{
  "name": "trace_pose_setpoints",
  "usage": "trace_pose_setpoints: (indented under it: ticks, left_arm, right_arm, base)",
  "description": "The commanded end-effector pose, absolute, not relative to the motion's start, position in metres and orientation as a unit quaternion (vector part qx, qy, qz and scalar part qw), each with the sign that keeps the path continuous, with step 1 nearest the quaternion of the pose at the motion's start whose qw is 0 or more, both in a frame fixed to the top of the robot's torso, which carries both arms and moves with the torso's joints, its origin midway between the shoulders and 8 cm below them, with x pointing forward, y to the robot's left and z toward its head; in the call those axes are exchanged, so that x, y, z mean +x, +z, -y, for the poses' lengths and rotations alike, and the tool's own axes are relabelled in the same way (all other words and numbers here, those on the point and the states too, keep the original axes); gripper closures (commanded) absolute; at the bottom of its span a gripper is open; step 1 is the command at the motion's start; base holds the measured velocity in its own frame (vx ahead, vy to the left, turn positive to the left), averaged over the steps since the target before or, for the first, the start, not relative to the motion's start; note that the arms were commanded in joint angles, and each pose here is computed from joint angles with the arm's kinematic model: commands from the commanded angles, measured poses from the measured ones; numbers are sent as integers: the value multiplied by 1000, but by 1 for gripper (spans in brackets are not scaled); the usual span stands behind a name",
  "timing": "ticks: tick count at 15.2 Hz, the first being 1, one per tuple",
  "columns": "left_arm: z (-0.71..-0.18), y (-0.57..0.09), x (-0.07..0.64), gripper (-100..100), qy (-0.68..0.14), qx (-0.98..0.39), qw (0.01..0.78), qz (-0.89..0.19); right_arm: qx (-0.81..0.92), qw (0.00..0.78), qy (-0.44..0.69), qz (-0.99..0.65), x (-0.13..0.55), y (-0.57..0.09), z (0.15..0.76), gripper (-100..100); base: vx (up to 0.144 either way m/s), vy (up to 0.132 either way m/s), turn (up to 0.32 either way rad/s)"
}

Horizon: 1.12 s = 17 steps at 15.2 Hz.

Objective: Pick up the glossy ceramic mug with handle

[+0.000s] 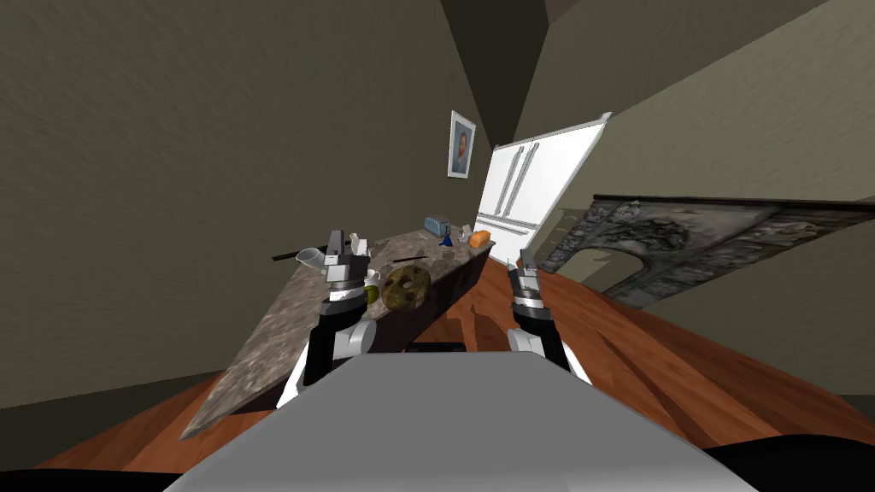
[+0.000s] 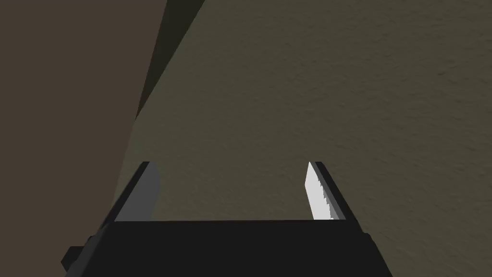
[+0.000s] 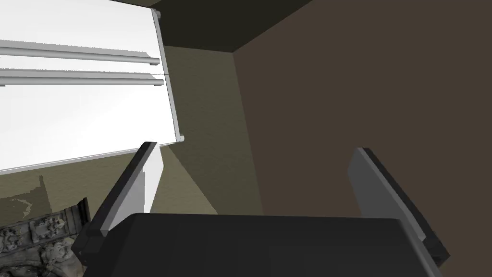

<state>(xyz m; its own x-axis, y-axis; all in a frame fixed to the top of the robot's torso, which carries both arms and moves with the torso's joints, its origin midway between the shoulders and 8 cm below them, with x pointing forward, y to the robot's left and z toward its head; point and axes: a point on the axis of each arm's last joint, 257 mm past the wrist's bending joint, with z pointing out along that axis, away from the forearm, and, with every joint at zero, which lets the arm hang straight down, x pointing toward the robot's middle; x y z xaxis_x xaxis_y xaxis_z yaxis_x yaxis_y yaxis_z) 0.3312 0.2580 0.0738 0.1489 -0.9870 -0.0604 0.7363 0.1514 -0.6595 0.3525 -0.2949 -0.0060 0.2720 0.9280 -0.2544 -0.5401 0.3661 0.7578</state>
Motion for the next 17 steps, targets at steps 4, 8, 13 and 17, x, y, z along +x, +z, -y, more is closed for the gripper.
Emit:
trace_pose_setpoints:
  ticks: [4,8,13,17]
  left_arm:
    - [-257,58,343,-100,-595,-247,706,-295]
    - [-264,31,362,-100,-579,-260,689,-350]
    - [-273,6,376,-100,-561,-272,674,-396]
    - [-286,-22,391,-100,-537,-289,656,-444]
  right_arm:
    - [276,748,491,-351,353,-6,295,0]
    - [276,748,491,-351,353,-6,295,0]
    - [276,748,491,-351,353,-6,295,0]
    - [276,748,491,-351,353,-6,295,0]
  base:
    - [-22,27,-49]
    - [-36,47,-70]
    - [-41,48,-73]
    - [-35,53,-86]
